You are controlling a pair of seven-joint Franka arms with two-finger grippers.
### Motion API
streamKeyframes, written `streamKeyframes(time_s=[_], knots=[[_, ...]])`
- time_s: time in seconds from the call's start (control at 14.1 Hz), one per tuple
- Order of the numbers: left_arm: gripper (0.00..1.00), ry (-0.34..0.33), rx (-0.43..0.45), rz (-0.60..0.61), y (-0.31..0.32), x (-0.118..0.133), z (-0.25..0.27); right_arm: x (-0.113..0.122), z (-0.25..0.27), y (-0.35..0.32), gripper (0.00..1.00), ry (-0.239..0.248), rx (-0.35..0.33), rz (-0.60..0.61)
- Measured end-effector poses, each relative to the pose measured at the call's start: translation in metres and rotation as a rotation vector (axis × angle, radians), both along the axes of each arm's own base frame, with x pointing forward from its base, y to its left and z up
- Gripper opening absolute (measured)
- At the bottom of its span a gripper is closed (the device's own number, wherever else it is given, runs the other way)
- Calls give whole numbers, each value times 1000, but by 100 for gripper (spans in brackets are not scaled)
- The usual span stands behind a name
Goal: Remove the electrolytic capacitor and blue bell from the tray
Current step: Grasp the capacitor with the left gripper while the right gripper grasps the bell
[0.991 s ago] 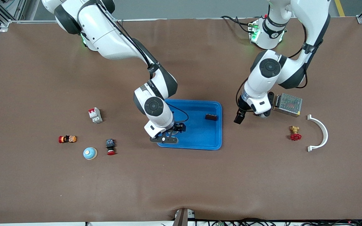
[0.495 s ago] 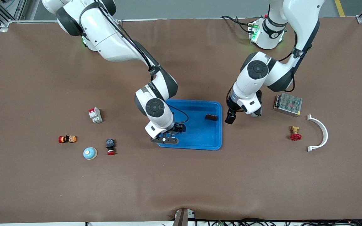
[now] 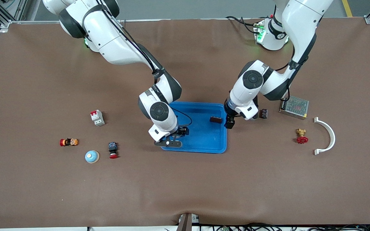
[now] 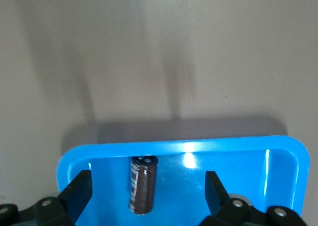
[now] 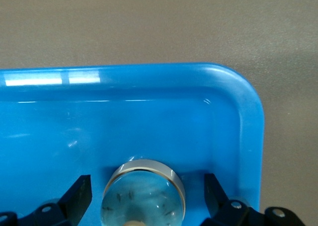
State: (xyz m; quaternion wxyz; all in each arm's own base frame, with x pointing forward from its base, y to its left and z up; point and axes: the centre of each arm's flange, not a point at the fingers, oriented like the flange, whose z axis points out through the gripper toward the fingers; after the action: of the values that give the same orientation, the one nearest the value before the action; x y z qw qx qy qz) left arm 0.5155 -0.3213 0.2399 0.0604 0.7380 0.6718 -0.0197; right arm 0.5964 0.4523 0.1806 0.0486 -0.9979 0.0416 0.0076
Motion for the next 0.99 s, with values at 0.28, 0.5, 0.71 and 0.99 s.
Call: streamKeyframes(time_s=[0.28,0.5,0.71,0.99], knots=[[100,10,-7,-2,-13,3,-4,-1,0,1,100,0,0,2],[100,14,11,-50,-31,-6,-12,-3,0,4,100,0,0,7],[100,31,23,-79,-41,-13,-27,-5,-1,6,100,1,-1,11],[100,46,26,-91,-46,-16,-38,-7,-5,5,100,9,-7,11]])
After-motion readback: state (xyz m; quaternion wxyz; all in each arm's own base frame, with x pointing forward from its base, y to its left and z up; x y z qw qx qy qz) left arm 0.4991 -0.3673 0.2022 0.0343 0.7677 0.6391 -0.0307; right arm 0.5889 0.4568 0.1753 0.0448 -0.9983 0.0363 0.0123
